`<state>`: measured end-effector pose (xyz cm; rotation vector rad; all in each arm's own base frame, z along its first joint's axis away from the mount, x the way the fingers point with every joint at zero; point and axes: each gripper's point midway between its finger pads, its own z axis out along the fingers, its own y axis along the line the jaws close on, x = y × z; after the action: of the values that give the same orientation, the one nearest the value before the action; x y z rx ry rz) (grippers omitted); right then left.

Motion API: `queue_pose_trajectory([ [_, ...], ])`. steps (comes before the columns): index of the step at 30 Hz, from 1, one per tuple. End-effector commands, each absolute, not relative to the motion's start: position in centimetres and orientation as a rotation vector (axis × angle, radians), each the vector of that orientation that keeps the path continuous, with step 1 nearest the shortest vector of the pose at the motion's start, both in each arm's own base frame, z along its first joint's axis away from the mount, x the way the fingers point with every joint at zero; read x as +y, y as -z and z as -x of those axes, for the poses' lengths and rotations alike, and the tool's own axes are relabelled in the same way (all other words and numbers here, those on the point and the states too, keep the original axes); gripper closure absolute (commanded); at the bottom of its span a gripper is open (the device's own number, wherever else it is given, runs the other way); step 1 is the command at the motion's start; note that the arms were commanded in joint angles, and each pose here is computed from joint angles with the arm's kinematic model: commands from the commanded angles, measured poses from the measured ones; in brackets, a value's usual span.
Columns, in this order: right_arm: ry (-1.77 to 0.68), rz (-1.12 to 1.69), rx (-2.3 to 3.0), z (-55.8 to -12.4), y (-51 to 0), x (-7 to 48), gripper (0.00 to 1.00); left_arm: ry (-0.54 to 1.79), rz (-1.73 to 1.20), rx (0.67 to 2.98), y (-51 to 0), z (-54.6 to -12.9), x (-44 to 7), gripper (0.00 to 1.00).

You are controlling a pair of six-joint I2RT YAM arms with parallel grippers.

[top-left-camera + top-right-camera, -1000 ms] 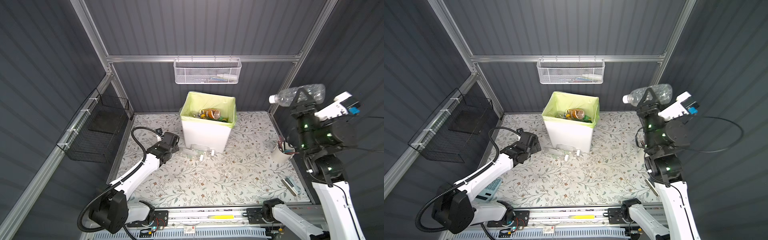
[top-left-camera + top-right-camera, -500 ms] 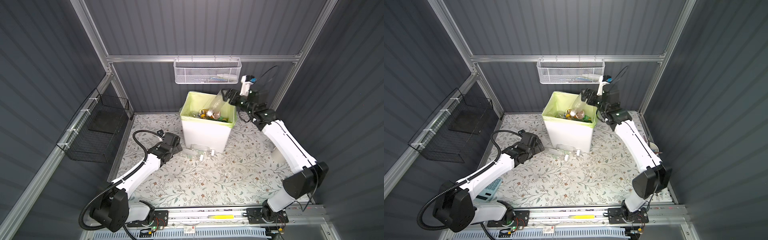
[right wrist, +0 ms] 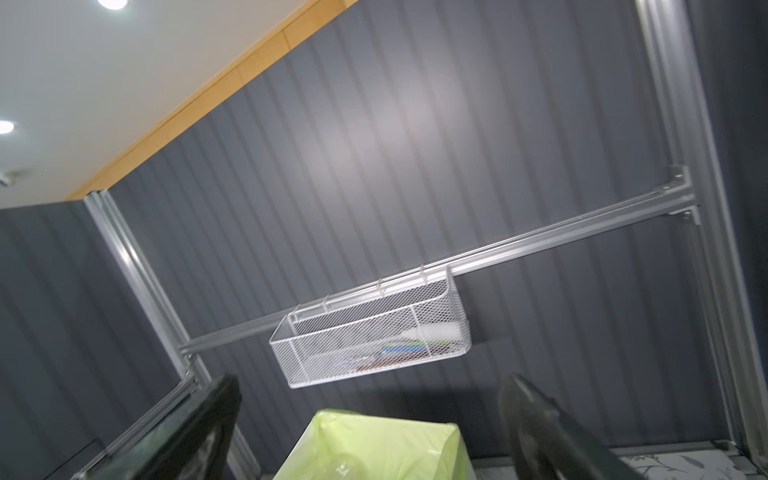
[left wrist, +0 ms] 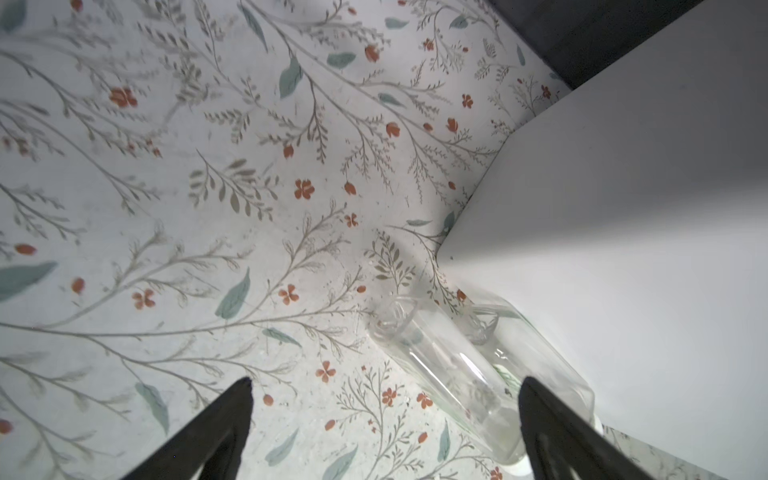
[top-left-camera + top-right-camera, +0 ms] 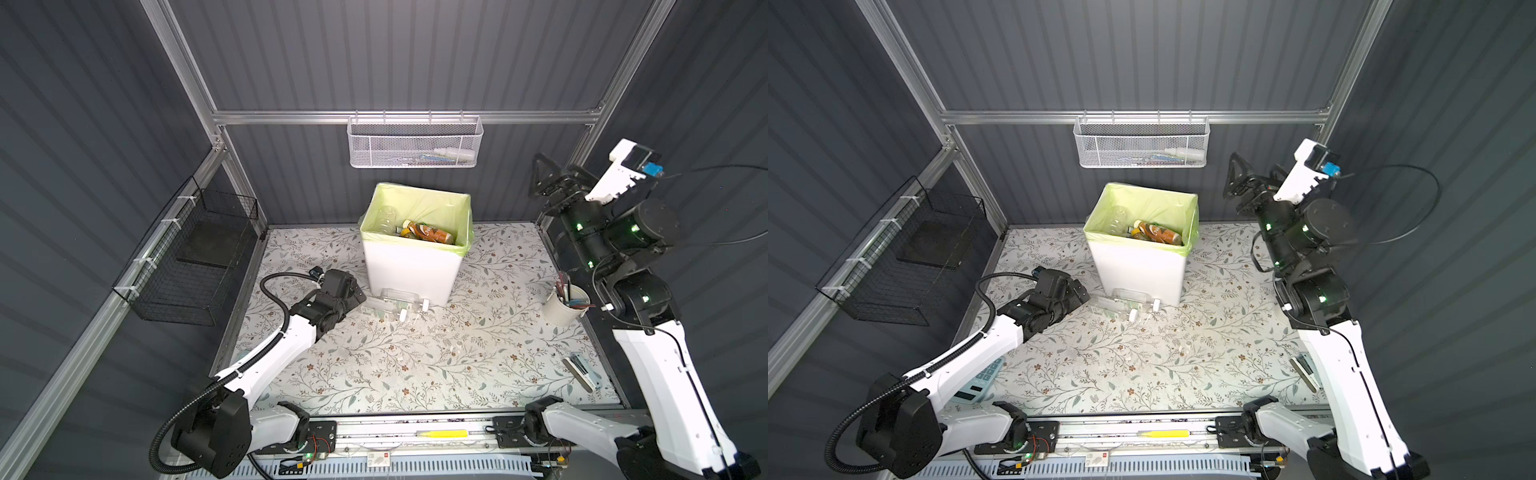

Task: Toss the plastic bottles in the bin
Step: 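Lift the clear bottle with the right gripper and release it over the bin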

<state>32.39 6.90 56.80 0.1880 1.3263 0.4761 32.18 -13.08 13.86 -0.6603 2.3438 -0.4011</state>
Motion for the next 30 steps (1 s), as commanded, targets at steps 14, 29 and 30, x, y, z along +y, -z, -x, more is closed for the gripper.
queue_pose_trajectory([
  [14,-0.307,-0.685,1.821,-32.7,-27.3,-0.9,0.01,0.704,0.946,2.407,-8.3,-32.5,-19.6,0.0],
  [29,-0.3,-0.764,1.836,-31.0,-24.8,-2.2,0.01,0.657,1.115,2.39,-4.2,-33.1,-19.3,0.04],
  [30,-0.3,-0.766,1.838,-31.0,-24.7,-2.2,0.01,0.649,1.123,2.392,-4.0,-33.0,-19.1,0.06],
])
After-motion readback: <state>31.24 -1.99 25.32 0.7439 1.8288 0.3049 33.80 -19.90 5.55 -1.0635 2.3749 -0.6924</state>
